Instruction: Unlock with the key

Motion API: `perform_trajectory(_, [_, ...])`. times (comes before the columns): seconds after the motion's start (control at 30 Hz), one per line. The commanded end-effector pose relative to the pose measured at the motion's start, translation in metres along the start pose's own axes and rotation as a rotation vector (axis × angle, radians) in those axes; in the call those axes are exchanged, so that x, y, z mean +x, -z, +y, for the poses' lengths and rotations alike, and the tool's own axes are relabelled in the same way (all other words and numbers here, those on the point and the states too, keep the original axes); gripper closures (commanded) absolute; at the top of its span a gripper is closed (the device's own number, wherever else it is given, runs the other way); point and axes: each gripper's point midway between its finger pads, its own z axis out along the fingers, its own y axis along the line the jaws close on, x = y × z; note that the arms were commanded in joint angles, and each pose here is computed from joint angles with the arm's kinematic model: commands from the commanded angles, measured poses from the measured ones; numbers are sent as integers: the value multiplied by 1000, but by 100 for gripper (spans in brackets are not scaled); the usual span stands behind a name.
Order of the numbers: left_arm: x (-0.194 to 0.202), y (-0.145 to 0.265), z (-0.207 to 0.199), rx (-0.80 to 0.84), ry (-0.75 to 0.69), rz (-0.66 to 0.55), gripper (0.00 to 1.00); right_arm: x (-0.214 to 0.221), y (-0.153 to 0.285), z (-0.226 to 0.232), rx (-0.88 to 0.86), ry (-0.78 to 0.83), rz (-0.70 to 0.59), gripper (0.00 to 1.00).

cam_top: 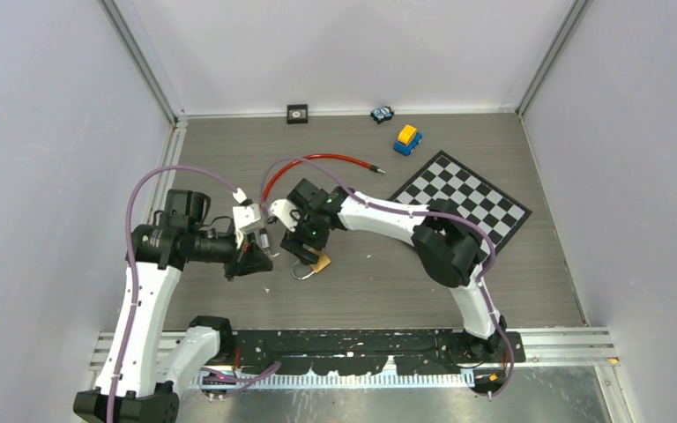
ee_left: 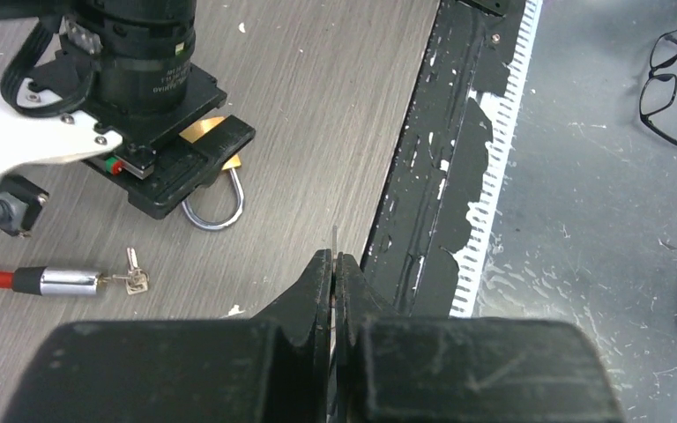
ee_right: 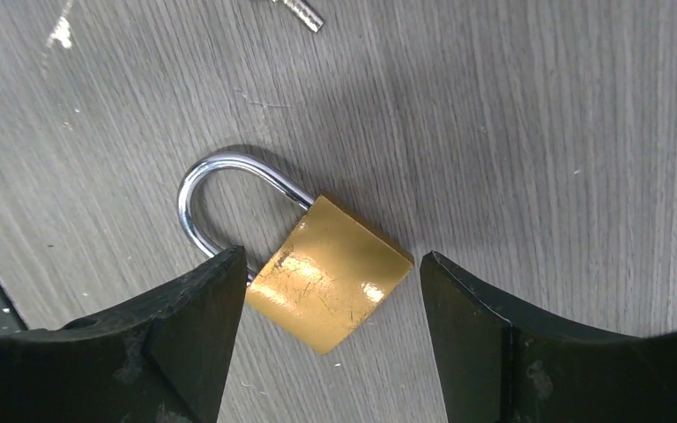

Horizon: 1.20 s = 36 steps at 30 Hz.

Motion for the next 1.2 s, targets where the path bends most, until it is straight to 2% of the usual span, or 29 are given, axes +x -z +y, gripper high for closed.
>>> perform_trajectory(0.0, [4,6,-13,7,-19,10,100,-9,-1,-5,80,107,30,23])
perform_trajectory(0.3, [5,7,-17,5,-23,4,100,-11,-22,-5,140,214,93,23])
perform_trajectory(0.53, [5,5,-17,11,-24,-7,100,-12,-32,-17,233,204,107,24])
perform_trajectory(0.87, [0,2,-13,16,-31,-35,100,-17,-8,-58,414,9,69,29])
perform_trajectory(1.17, [-3,-1,-8,19,-39,-47,100,37,28,-85,452,-171,139,32])
